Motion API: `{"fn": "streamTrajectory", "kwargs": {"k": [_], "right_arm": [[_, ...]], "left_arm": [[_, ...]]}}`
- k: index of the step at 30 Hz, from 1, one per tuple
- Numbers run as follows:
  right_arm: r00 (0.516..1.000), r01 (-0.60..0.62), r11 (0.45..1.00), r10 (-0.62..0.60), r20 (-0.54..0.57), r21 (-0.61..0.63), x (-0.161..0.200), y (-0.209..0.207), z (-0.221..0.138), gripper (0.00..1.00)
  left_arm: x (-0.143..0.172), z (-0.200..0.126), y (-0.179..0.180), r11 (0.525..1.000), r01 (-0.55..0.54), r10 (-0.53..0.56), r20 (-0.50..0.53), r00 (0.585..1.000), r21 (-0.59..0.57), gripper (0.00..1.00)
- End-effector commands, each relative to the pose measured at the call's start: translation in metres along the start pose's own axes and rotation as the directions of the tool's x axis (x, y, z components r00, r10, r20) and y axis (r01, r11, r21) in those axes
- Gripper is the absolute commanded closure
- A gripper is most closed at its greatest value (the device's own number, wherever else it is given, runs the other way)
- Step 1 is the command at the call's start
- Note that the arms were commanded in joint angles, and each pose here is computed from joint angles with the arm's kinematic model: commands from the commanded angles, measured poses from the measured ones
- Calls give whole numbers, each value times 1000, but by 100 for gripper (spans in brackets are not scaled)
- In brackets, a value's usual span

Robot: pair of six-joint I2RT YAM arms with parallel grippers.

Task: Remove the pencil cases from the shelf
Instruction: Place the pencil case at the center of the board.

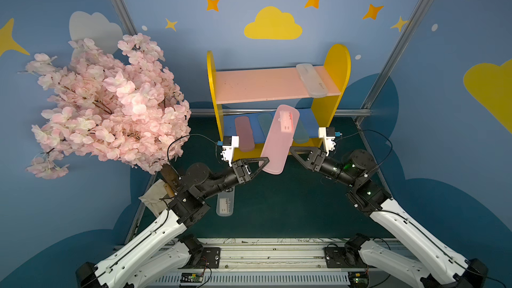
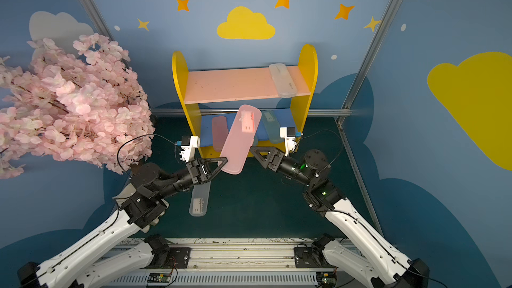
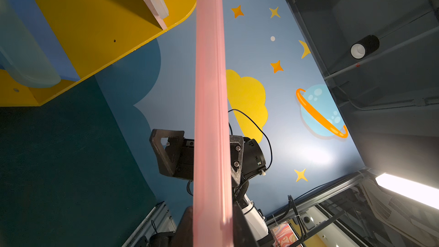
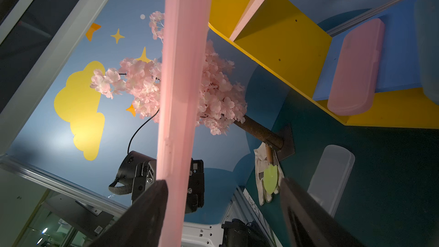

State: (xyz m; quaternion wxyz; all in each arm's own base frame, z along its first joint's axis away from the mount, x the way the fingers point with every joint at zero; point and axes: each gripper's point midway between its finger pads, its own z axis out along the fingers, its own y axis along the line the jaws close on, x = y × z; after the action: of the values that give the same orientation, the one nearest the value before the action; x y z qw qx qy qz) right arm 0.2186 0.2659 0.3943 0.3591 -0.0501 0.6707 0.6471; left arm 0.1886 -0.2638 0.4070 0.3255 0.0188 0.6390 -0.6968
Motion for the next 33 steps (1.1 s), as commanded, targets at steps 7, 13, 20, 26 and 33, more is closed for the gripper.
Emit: {"fn": "streamTrajectory", "kwargs": {"k": [7,13,20,26,33], "right_arm": [[999,22,995,-17,45,-99,-15,32,-3,24],[999,19,994,-14,48,-106,-17,35,-2,24],[998,18,992,-11,55,-126,-21,38,2,29],[999,16,990,-9,53,-142,-25,43,7,43],[998,-1,989,9,54,-148,-25,41,8,61]], "left_arm": [[2,-2,-10,998,-52,52,6,999,33,97],[3,1,-9,998,-47,47,0,999,34,97],[6,6,-9,998,-43,44,-23,999,49,97],[10,10,-10,998,-43,45,-40,998,56,97],[10,11,-9,997,-47,49,-37,998,54,97]]}}
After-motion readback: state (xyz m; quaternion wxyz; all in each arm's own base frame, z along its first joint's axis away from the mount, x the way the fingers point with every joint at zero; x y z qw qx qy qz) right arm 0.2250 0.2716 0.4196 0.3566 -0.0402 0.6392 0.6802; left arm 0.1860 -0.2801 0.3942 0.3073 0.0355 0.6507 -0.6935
